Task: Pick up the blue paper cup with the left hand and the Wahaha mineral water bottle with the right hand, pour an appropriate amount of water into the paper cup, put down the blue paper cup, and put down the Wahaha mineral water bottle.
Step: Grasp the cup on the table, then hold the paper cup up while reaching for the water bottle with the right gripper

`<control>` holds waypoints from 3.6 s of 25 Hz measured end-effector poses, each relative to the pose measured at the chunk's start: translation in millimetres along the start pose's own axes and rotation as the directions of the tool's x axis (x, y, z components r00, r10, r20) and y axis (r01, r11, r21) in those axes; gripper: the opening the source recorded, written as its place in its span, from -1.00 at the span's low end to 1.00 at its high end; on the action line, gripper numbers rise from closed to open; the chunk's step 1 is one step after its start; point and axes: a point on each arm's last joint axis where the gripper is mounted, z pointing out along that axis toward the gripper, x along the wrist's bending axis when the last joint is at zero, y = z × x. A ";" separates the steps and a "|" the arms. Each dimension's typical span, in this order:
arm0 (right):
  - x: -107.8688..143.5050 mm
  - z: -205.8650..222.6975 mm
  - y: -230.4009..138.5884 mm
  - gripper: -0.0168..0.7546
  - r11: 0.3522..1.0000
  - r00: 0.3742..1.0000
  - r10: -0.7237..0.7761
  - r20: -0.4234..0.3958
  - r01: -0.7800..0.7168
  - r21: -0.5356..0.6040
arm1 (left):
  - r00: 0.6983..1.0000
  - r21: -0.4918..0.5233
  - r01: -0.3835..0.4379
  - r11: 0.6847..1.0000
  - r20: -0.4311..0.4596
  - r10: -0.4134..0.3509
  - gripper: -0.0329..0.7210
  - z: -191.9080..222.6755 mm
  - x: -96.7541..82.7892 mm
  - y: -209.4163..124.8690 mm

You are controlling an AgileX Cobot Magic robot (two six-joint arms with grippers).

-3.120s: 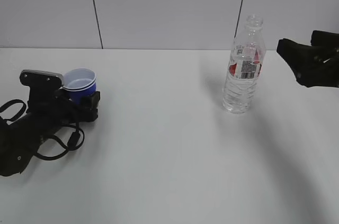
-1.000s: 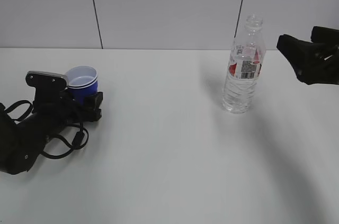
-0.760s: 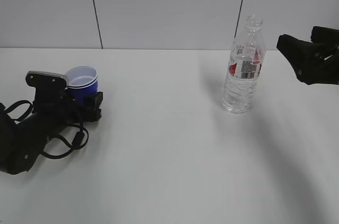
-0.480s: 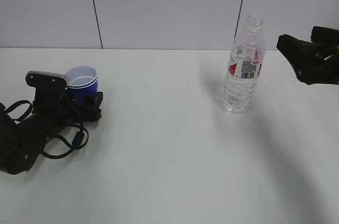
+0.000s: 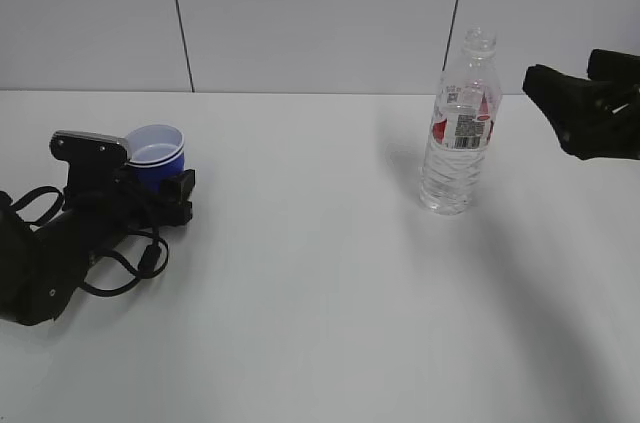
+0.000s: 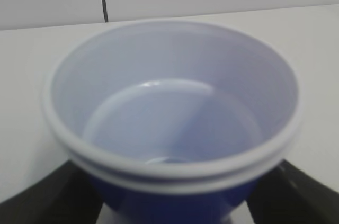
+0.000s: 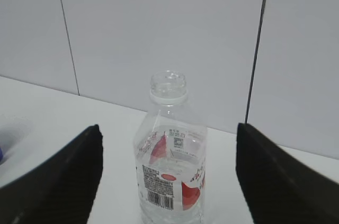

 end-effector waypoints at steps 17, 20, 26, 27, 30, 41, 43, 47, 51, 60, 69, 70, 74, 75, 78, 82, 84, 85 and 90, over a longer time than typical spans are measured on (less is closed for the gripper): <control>0.0 0.2 -0.2 0.57 1.000 1.000 0.000 -0.001 0.000 0.000 | 1.000 0.000 -0.003 1.000 0.007 0.003 0.32 0.0 -0.6 0.0; 0.1 0.5 -0.5 0.56 1.000 1.000 0.002 -0.002 -0.002 -0.004 | 0.999 0.002 -0.021 1.000 0.047 0.021 0.32 0.0 -4.2 -0.2; 0.1 0.8 -0.9 0.56 1.000 1.000 0.003 -0.003 -0.003 -0.004 | 0.992 -0.050 -0.049 0.998 0.110 0.054 0.31 -1.7 -11.0 19.4; 0.1 0.8 -0.9 0.56 1.000 1.000 0.003 -0.003 -0.003 -0.004 | 0.990 -0.054 -0.058 0.997 0.125 0.064 0.31 -2.5 -12.8 24.7; 0.1 0.8 -0.9 0.56 1.000 1.000 0.003 -0.003 -0.003 -0.004 | 0.983 -0.060 -0.086 0.995 0.156 0.094 0.31 -7.9 -16.8 45.6; -1.2 3.1 3.5 0.57 1.000 1.000 -0.003 -0.002 0.003 -0.021 | 0.958 -0.054 -0.137 0.989 0.245 0.146 0.31 -76.0 -26.7 91.9; -2.5 5.1 6.1 0.57 1.000 1.000 -0.007 0.000 0.007 -0.027 | 0.942 -0.070 -0.164 0.984 0.284 0.177 0.31 -89.2 -30.7 98.8; -4.4 7.6 11.7 0.56 0.999 1.000 -0.015 0.005 0.015 -0.042 | 0.902 -0.089 -0.200 0.976 0.372 0.219 0.31 -109.8 -39.6 115.4; -5.1 4.9 18.7 0.56 0.999 1.000 -0.017 0.015 0.018 -0.049 | 0.873 -0.110 -0.208 0.972 0.427 0.236 0.31 -124.7 -45.7 130.9; -15.5 9.1 31.3 0.57 0.998 0.996 -0.035 0.077 0.031 0.049 | 0.869 -0.093 -0.236 0.967 0.425 0.253 0.31 -131.9 -45.5 136.7; 4.7 24.0 46.7 0.56 0.989 0.990 -0.142 -0.018 0.142 0.034 | 0.810 -0.072 -0.284 0.956 0.515 0.279 0.31 -136.0 -52.8 130.7; 8.2 27.6 47.1 0.56 0.987 0.987 -0.157 -0.032 0.158 0.041 | 0.808 -0.071 -0.286 0.956 0.519 0.280 0.31 -136.2 -53.1 130.4; 16.1 38.4 32.5 0.56 0.977 0.984 -0.163 -0.066 0.170 0.132 | 0.804 -0.069 -0.289 0.955 0.525 0.281 0.31 -136.5 -53.5 129.9; 15.2 40.7 26.9 0.56 0.975 0.988 -0.145 -0.058 0.153 0.161 | 0.804 -0.069 -0.289 0.955 0.525 0.281 0.31 -136.5 -53.5 129.9; 13.0 46.2 13.3 0.56 0.972 0.995 -0.092 -0.033 0.097 0.214 | 0.804 -0.069 -0.288 0.955 0.525 0.280 0.31 -136.5 -53.5 129.9; 15.7 47.5 1.1 0.57 0.976 1.000 -0.003 -0.031 0.010 0.219 | 0.803 -0.069 -0.290 0.955 0.525 0.281 0.31 -136.6 -53.6 129.8; 16.3 48.5 -3.0 0.57 0.975 0.999 0.029 -0.028 -0.022 0.223 | 0.803 -0.069 -0.290 0.955 0.525 0.281 0.31 -136.6 -53.6 129.8; 16.3 49.4 -5.1 0.57 0.973 0.999 0.045 -0.025 -0.038 0.228 | 0.803 -0.069 -0.290 0.955 0.525 0.281 0.31 -136.6 -53.6 129.8; 22.7 52.2 -15.6 0.57 0.989 0.995 0.062 -0.076 -0.050 0.140 | 0.803 -0.069 -0.290 0.955 0.525 0.281 0.31 -136.6 -53.6 129.8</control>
